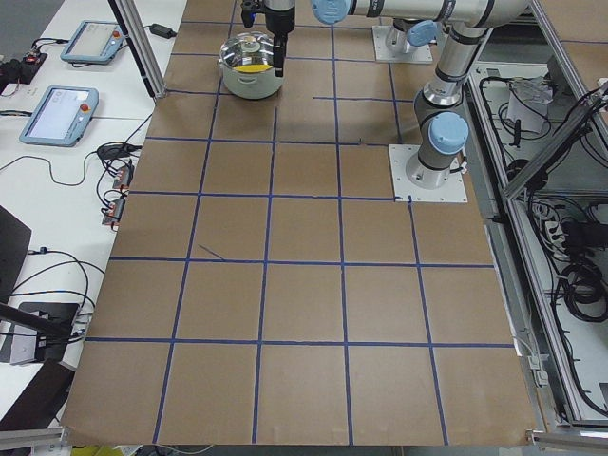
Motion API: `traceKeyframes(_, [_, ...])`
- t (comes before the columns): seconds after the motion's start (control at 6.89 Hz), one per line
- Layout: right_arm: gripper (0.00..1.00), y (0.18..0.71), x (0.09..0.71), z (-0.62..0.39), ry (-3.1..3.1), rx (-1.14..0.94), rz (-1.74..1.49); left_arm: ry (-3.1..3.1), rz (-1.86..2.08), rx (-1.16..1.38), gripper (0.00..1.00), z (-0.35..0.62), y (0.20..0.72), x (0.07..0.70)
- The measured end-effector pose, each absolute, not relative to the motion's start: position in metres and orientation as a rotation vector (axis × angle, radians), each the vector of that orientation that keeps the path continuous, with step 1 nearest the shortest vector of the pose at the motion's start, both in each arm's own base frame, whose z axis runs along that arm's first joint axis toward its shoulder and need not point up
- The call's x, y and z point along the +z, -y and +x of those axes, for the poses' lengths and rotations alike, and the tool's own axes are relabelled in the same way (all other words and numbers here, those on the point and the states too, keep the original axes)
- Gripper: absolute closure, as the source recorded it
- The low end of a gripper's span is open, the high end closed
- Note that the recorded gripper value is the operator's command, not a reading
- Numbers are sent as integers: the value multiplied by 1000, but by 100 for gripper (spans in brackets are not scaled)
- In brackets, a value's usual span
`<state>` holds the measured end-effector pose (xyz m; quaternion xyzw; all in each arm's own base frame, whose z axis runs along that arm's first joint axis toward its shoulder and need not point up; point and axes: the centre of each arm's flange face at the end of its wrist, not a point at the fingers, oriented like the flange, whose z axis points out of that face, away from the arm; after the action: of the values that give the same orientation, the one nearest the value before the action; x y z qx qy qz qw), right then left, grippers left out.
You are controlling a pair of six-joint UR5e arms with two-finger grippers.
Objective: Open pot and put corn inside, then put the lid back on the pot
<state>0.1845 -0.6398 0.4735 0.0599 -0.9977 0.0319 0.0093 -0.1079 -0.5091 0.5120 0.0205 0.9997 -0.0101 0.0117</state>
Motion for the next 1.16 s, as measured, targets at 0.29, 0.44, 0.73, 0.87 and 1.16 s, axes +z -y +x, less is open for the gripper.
traceKeyframes(0.29, [1, 604, 497, 162, 3128, 116, 162, -3118, 22, -28, 0, -108, 507, 513])
traceKeyframes(0.44, [0, 581, 503, 155, 3146, 120, 153, -3118, 6, -22, 0, -108, 507, 513])
traceKeyframes(0.73, [1, 541, 510, 139, 3168, 122, 128, -3110, -15, -21, 0, -107, 505, 515])
traceKeyframes(0.87, [0, 525, 508, 135, 3170, 113, 120, -3107, -19, -20, 0, -107, 504, 516])
traceKeyframes(1.16, [0, 510, 503, 134, 3166, 91, 118, -3107, -20, -18, 0, -108, 503, 515])
